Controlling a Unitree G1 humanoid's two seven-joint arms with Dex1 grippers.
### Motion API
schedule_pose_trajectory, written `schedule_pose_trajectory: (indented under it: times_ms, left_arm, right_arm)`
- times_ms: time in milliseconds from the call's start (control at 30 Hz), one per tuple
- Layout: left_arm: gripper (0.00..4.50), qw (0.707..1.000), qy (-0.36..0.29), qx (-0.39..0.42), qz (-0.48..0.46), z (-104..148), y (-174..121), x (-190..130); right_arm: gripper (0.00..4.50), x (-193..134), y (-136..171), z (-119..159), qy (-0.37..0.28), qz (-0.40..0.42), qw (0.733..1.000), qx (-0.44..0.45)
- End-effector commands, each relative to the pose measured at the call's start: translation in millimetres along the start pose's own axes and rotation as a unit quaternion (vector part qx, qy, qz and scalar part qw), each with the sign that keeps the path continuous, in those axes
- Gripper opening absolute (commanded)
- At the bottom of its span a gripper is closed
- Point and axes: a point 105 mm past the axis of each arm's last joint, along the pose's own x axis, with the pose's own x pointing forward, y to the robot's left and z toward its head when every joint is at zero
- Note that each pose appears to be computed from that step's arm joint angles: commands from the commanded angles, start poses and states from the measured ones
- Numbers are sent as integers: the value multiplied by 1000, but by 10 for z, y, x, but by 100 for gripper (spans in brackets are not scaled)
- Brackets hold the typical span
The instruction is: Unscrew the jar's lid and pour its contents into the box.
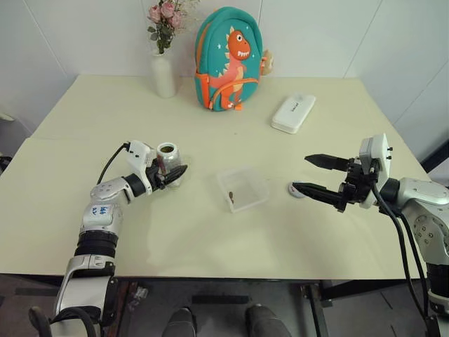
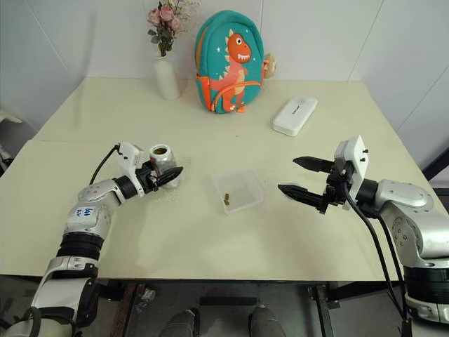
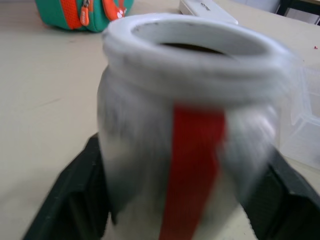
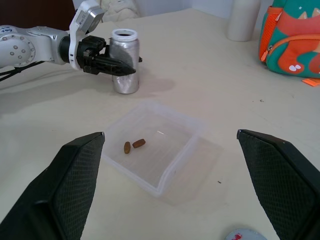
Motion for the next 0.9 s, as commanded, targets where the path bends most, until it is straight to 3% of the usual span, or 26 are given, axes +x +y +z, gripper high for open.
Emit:
schedule_pose_trajectory:
  times_ms: [33,467,733,900]
  left_arm:
    - [443,1000,-15,24,-10,150,-32,-16]
    - [448,997,28,71,-25,286,-115,-481]
    - [448,993,71,90,22,295,120,-930]
    - [448,993,67,86,-51,350,-67,-1284]
  right_arm:
    - [450,1,-12,132,-18,-1,1000,-26]
    - [450,33,-67,160,-19,5,999,-34]
    - [450,27,-45,175,-7,21,999,-42]
    - [450,-97,-101,232,4,26,999,-45]
